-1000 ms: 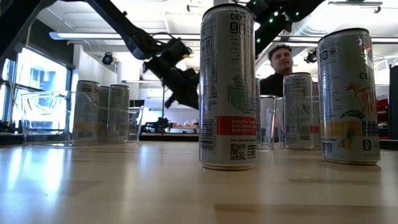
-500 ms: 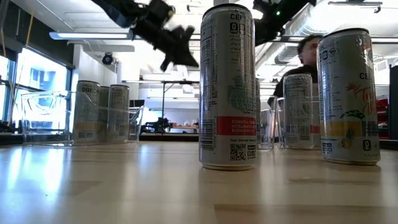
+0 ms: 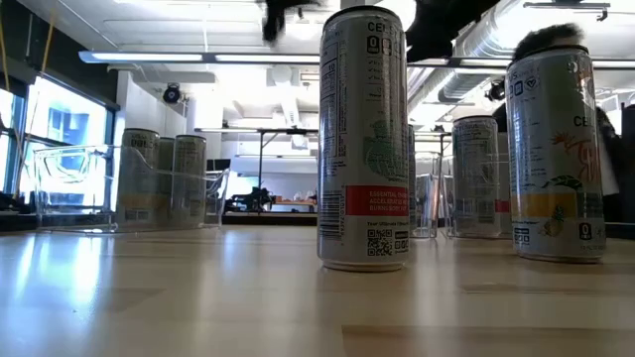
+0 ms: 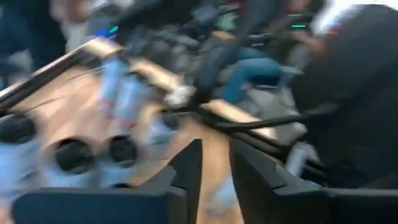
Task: Sort soda cans
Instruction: Put the white-pink soda can into the top right transparent bin
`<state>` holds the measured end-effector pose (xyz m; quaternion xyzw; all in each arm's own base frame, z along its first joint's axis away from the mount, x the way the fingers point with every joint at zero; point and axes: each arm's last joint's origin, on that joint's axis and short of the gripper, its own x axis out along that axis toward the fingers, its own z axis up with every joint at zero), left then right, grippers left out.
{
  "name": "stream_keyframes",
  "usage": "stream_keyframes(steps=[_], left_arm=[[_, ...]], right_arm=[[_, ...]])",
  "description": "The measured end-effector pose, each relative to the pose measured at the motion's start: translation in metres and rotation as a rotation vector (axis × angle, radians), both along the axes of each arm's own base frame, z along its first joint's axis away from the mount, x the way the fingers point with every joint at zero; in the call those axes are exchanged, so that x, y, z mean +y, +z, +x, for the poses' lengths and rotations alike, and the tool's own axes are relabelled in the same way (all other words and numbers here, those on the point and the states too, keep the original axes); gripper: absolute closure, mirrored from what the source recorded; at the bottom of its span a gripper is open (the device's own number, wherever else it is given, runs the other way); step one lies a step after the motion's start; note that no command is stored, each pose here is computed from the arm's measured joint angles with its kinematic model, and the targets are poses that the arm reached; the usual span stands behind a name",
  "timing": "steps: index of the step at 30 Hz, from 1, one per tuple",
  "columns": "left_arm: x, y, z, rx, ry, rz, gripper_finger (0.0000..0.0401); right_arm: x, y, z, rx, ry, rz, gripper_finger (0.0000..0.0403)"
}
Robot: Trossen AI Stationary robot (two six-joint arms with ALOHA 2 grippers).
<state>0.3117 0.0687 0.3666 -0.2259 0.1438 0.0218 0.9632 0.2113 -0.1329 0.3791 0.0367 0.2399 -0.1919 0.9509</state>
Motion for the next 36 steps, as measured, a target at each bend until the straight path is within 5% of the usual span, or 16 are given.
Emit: stream_keyframes(steps=[5, 9, 18, 23, 27, 36], left_arm=[[-0.037, 0.038, -0.034, -0.118, 0.008, 0.155, 0.0270], [-0.043, 0.041, -0.051, -0.055, 0.017, 0.278, 0.0223], [-0.054, 0.020, -0.061, 0.173, -0.052, 0.261, 0.0139], [-0.064, 0.026, -0.057, 0.090, -0.144, 0.341, 0.0126], [-0.065, 0.030, -0.053, 0.034, -0.127, 0.304, 0.0126], [-0.089, 0.028, -0.036, -0.022, -0.102, 0.198, 0.0125]], right_arm=[[0.026, -0.007, 0.009, 0.039, 0.127, 0.132, 0.0151], [0.052, -0.007, 0.020, 0.015, 0.151, 0.259, 0.0151], [0.112, -0.008, 0.033, -0.018, 0.025, 0.422, 0.0151], [0.136, -0.009, 0.032, -0.037, -0.068, 0.509, 0.0151], [0.153, -0.011, 0.030, -0.030, -0.085, 0.571, 0.0151], [0.191, -0.015, 0.020, 0.031, -0.014, 0.490, 0.0151]])
